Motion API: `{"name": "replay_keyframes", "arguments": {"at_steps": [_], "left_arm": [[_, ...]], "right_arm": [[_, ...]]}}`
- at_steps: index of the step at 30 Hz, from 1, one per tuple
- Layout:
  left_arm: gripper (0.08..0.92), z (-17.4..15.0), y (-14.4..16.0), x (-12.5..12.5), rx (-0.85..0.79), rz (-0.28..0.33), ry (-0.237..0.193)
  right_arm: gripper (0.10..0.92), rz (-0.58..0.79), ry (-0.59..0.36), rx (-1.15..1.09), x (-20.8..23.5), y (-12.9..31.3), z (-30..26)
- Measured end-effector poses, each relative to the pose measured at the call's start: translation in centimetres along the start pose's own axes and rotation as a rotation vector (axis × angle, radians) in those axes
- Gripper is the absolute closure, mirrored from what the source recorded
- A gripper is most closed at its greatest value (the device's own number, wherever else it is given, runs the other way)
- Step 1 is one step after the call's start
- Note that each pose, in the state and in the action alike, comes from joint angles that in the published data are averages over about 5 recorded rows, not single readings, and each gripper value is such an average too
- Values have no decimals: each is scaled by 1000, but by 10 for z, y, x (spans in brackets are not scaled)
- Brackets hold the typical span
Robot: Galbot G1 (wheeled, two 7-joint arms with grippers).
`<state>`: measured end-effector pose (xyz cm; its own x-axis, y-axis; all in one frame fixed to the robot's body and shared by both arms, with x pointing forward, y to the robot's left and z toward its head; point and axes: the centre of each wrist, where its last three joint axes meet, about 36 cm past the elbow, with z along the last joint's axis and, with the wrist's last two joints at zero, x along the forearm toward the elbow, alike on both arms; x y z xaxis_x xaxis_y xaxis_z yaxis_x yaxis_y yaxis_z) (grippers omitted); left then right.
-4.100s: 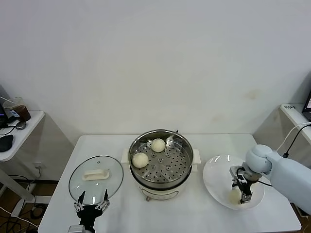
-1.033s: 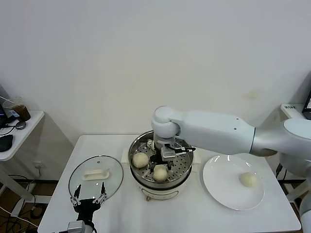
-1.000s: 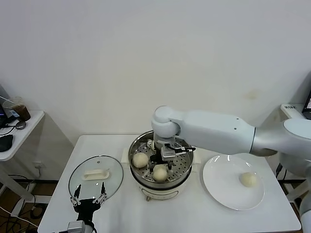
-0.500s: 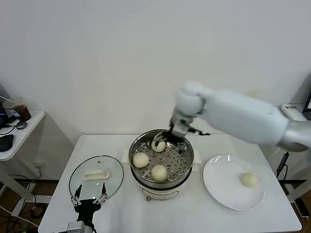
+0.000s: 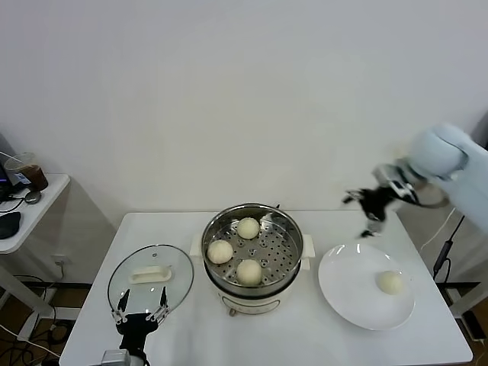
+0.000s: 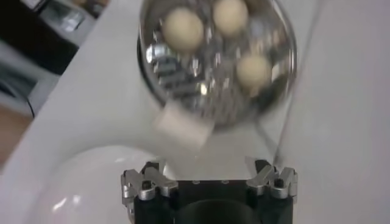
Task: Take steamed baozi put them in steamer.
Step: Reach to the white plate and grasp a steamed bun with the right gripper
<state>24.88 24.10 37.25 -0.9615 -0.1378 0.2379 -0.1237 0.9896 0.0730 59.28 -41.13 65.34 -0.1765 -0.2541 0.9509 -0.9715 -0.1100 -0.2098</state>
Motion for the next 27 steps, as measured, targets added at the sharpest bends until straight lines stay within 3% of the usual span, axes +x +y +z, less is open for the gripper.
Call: {"name": "replay_keyframes", "arguments": {"at_steps": [12, 27], "left_arm": [[177, 11, 5, 9, -9, -12, 42], [177, 20, 5, 5, -8, -21, 62]], "right_arm": [[200, -57, 214, -137, -60, 42, 71], [200, -93, 272, -162, -126, 54, 93]]}}
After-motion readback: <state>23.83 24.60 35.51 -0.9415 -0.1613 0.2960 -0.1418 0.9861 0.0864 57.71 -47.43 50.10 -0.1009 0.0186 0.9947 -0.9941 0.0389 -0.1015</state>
